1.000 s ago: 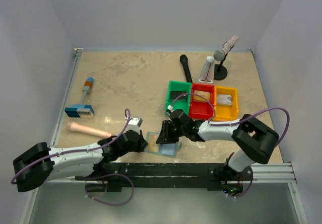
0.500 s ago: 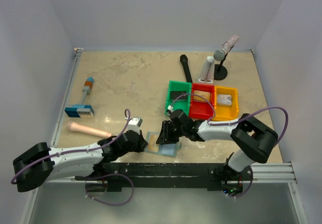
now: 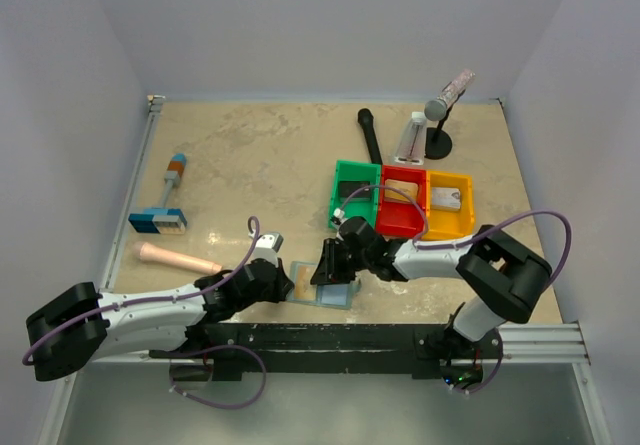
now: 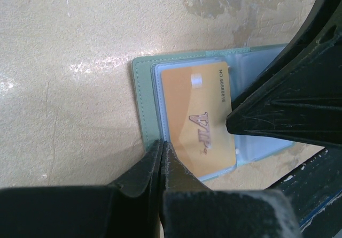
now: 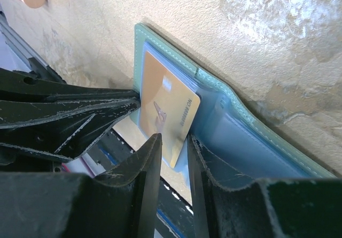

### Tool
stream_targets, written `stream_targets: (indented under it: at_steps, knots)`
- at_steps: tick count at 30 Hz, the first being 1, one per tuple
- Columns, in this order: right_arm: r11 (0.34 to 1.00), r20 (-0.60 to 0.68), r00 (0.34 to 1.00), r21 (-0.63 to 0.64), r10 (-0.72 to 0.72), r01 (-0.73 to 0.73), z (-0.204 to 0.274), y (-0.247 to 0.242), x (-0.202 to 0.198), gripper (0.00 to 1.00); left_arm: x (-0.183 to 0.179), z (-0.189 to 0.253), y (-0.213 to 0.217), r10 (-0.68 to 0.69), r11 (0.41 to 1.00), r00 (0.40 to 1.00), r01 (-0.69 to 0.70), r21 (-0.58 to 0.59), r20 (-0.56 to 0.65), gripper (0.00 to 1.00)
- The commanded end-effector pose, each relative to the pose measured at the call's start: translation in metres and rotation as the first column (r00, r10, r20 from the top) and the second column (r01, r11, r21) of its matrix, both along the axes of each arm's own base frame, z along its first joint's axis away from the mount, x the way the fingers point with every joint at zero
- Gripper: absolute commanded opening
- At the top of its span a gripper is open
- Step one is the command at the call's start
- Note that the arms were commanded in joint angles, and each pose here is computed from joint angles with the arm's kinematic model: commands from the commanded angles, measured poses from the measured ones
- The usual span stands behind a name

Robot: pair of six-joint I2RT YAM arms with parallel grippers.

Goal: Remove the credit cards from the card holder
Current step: Remove the credit card from the card holder.

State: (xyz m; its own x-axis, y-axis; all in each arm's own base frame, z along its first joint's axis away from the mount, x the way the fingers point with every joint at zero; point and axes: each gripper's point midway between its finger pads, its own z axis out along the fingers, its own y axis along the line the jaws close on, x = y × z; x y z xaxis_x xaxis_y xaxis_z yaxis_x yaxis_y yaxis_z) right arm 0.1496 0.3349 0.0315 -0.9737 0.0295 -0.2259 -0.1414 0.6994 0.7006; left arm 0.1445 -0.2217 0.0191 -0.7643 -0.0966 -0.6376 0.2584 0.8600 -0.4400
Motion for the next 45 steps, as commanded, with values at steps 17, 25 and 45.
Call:
stream_targets:
  at_steps: [17,25,45]
  knots:
    - [0.96,0.052,0.993,0.255,0.104,-0.114,0.031,0.034,-0.007,0.32,-0.008,-0.022,0.01,-0.001,0.999,0.999,0.003,0.04,-0.047,0.0]
    - [0.953,0.058,0.993,0.28,0.101,-0.113,0.034,0.037,-0.006,0.29,-0.009,-0.022,0.01,0.0,0.999,0.999,0.002,0.039,-0.047,0.0]
    - [0.957,0.068,0.994,0.273,0.083,-0.099,0.034,0.022,-0.011,0.19,-0.008,-0.026,0.018,0.037,0.998,0.998,-0.034,0.06,-0.052,0.0]
